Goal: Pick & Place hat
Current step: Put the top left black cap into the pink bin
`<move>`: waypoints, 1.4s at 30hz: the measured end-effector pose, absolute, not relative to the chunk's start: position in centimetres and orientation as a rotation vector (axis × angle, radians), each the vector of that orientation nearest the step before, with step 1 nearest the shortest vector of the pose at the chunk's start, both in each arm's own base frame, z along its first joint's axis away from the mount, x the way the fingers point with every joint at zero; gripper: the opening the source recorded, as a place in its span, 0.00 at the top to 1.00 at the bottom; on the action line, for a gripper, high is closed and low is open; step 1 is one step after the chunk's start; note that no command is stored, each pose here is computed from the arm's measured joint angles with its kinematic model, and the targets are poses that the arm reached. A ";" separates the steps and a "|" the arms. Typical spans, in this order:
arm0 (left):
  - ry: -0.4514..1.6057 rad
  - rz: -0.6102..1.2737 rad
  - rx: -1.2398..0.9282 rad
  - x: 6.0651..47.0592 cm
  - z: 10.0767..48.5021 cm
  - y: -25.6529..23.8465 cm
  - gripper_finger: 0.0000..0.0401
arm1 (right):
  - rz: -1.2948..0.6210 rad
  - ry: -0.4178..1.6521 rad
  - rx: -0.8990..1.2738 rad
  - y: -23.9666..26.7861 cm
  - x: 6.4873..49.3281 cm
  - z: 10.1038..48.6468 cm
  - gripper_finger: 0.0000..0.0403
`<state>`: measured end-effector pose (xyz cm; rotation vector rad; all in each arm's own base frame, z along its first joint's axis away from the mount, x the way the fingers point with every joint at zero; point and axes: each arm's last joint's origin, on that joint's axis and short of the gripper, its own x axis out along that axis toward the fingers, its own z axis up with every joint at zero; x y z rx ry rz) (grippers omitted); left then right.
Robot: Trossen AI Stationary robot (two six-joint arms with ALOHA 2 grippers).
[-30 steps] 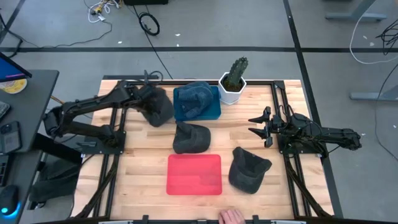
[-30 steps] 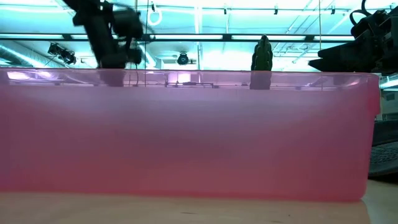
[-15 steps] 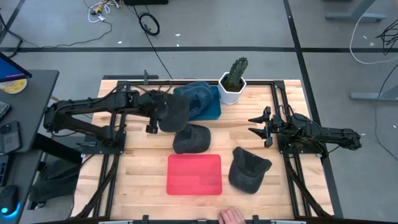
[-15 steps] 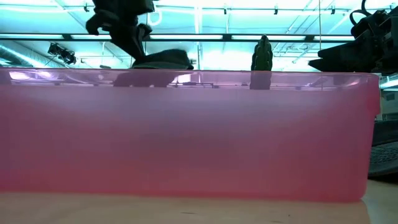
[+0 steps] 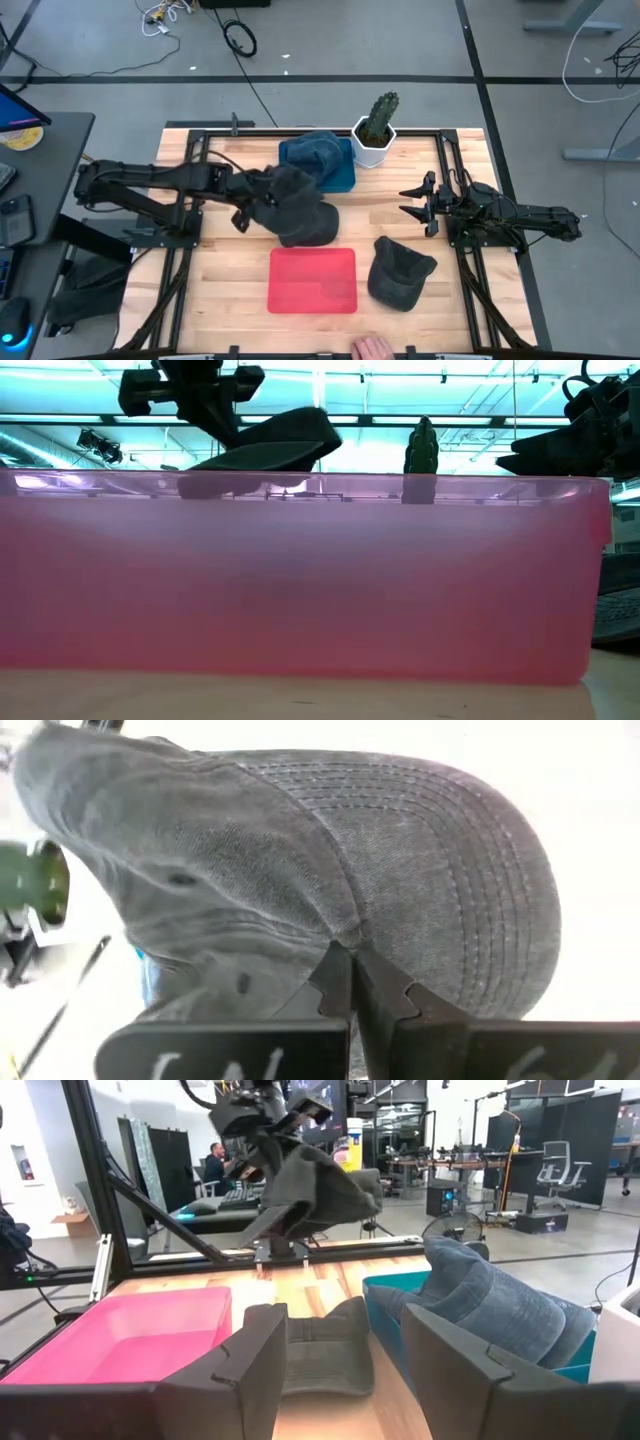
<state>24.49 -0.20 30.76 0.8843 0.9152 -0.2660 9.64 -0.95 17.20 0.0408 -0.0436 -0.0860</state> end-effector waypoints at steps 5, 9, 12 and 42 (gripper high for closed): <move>0.928 -0.338 0.972 26.2 30.6 -1.4 1.00 | -0.087 -0.042 0.041 -1.0 9.6 17.2 0.51; 0.925 -0.396 1.031 27.7 30.7 -2.5 1.00 | -0.087 -0.043 0.041 -1.0 9.6 17.2 0.51; 0.921 -0.447 1.075 28.6 30.9 -3.5 1.00 | -0.086 -0.043 0.041 -1.0 9.6 17.2 0.51; 0.784 -0.814 1.281 31.4 26.3 -13.5 1.00 | -0.086 -0.044 0.041 -1.0 9.6 17.2 0.51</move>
